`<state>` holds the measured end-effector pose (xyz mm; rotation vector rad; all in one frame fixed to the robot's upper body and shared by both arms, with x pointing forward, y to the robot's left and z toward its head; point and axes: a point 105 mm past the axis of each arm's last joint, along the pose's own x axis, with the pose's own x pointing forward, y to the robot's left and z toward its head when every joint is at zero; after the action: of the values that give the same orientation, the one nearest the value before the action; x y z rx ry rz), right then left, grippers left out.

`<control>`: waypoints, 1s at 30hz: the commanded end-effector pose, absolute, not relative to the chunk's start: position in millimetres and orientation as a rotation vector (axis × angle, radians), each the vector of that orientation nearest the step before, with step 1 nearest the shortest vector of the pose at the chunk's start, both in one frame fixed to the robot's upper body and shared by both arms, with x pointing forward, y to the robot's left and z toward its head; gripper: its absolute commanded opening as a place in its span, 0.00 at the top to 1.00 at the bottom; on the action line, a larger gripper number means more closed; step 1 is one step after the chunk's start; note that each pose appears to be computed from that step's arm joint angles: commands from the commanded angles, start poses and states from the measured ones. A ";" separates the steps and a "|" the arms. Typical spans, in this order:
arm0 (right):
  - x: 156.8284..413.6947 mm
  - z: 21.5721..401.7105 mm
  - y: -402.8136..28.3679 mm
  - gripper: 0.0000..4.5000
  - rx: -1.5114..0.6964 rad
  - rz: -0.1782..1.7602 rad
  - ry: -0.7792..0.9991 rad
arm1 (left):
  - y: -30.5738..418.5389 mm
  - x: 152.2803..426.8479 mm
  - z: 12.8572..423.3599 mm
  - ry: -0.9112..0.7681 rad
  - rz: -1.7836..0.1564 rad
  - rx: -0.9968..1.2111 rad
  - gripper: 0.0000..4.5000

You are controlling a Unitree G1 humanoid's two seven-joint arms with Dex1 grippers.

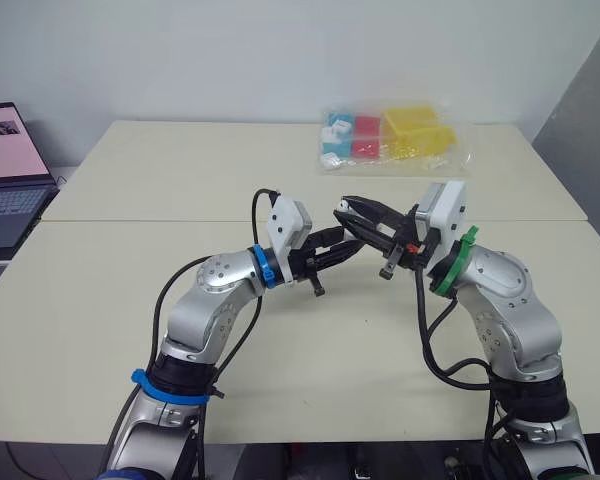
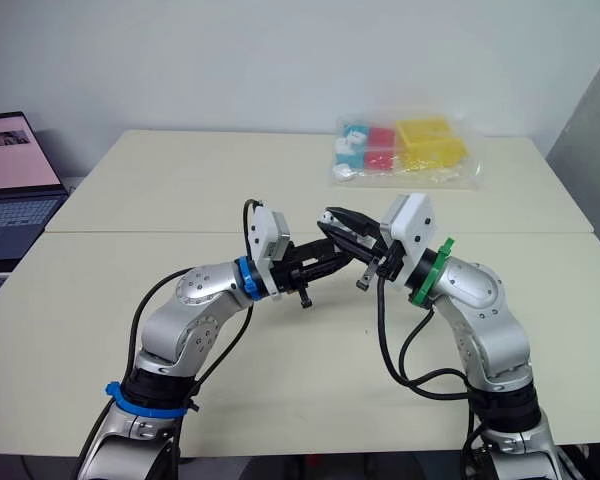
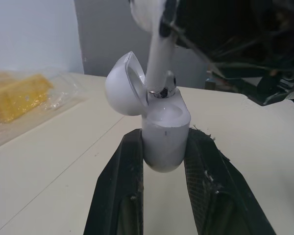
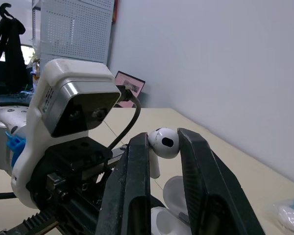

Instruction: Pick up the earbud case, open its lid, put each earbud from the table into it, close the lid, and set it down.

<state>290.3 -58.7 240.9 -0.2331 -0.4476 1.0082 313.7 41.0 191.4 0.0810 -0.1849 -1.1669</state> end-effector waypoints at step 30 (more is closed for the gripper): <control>287.9 224.9 -62.9 0.90 -0.231 0.971 -0.414 | 42.5 306.7 204.7 -0.240 -1.163 0.076 0.83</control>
<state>290.6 -63.8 222.8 -0.2209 -0.4045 0.9646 312.8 44.7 190.9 0.0754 -0.1774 -1.1459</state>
